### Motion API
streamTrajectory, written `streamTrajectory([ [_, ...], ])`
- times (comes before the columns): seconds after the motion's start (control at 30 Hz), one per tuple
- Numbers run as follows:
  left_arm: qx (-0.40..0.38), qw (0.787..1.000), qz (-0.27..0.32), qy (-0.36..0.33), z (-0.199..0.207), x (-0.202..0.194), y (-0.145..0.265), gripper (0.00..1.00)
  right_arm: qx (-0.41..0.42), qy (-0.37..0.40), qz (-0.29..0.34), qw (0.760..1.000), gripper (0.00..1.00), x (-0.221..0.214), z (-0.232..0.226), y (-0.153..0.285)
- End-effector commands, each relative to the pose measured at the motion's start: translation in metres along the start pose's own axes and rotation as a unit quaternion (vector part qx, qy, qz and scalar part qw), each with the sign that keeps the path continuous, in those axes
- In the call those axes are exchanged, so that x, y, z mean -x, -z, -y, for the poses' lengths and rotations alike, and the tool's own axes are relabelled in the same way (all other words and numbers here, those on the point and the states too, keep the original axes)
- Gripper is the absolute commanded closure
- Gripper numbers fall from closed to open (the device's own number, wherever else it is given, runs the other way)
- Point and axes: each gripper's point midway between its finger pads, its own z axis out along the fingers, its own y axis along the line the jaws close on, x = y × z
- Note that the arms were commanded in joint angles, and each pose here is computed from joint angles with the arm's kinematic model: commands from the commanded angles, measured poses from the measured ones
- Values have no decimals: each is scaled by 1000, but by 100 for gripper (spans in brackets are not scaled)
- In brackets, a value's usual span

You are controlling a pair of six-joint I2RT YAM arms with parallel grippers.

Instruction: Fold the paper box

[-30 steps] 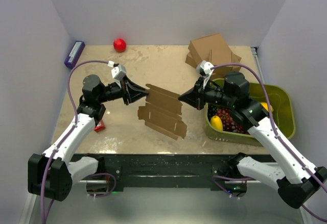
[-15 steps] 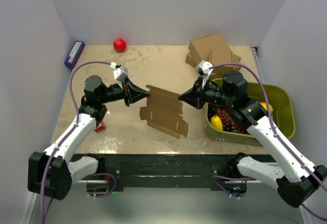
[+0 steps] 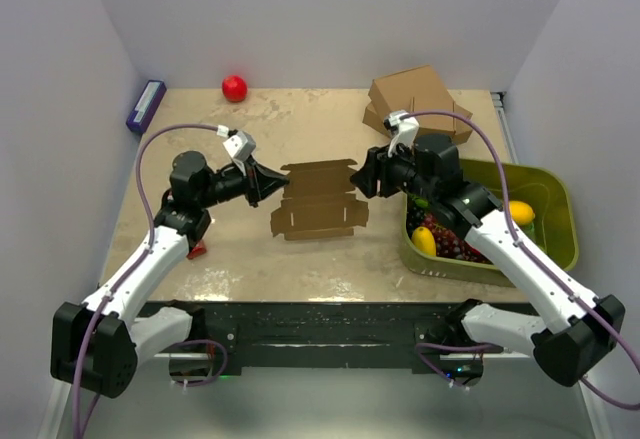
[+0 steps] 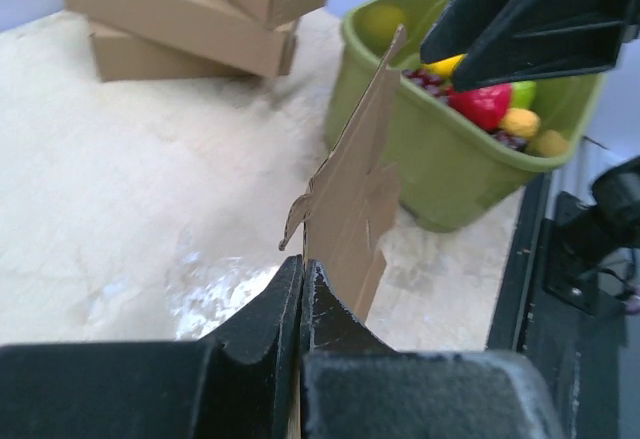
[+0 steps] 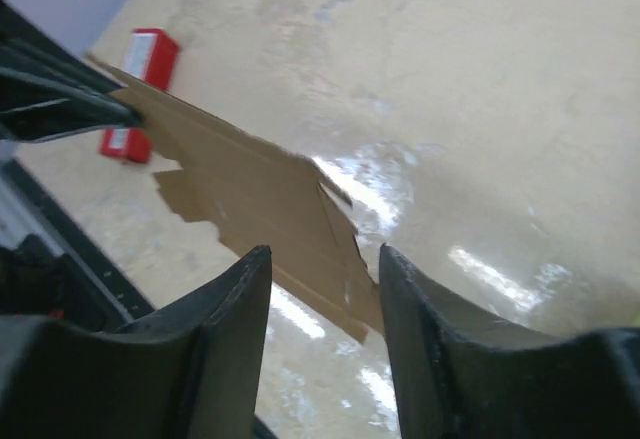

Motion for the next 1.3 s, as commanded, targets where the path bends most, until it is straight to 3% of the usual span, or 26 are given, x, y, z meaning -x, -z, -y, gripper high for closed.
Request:
streamTrajectory([
  [0.0, 85, 996, -24, -5, -29, -19, -2, 100, -74, -61, 16, 995, 30, 1, 24, -8],
  [0.13, 115, 993, -40, -5, -40, -33, -9, 100, -112, -104, 33, 988, 16, 4, 34, -3],
  [0.23, 134, 989, -57, -3, -49, -45, -15, 100, -103, -156, 53, 981, 14, 5, 29, -3],
  [0.4, 144, 986, -78, -15, -56, -64, -25, 100, -21, -248, 80, 965, 14, -5, 6, -22],
  [0.63, 168, 976, -124, -53, -61, -99, -34, 100, 0, -359, 73, 931, 16, -19, -3, -43],
  [0.9, 163, 976, -127, -67, -52, -105, -39, 100, -2, -432, 67, 900, 17, -38, -3, -57],
  [1.07, 148, 976, -131, -90, -45, -105, -41, 100, -25, -377, 72, 923, 18, -35, 0, -55],
  [1.1, 141, 977, -131, -92, -44, -104, -42, 100, -20, -320, 86, 943, 18, -30, 1, -55],
  [1.2, 92, 981, -135, -107, -30, -104, -47, 100, -44, -196, 86, 976, 18, -30, 14, -54],
  [1.27, 80, 979, -144, -116, -28, -107, -48, 100, -45, -143, 74, 986, 23, -32, 16, -55],
])
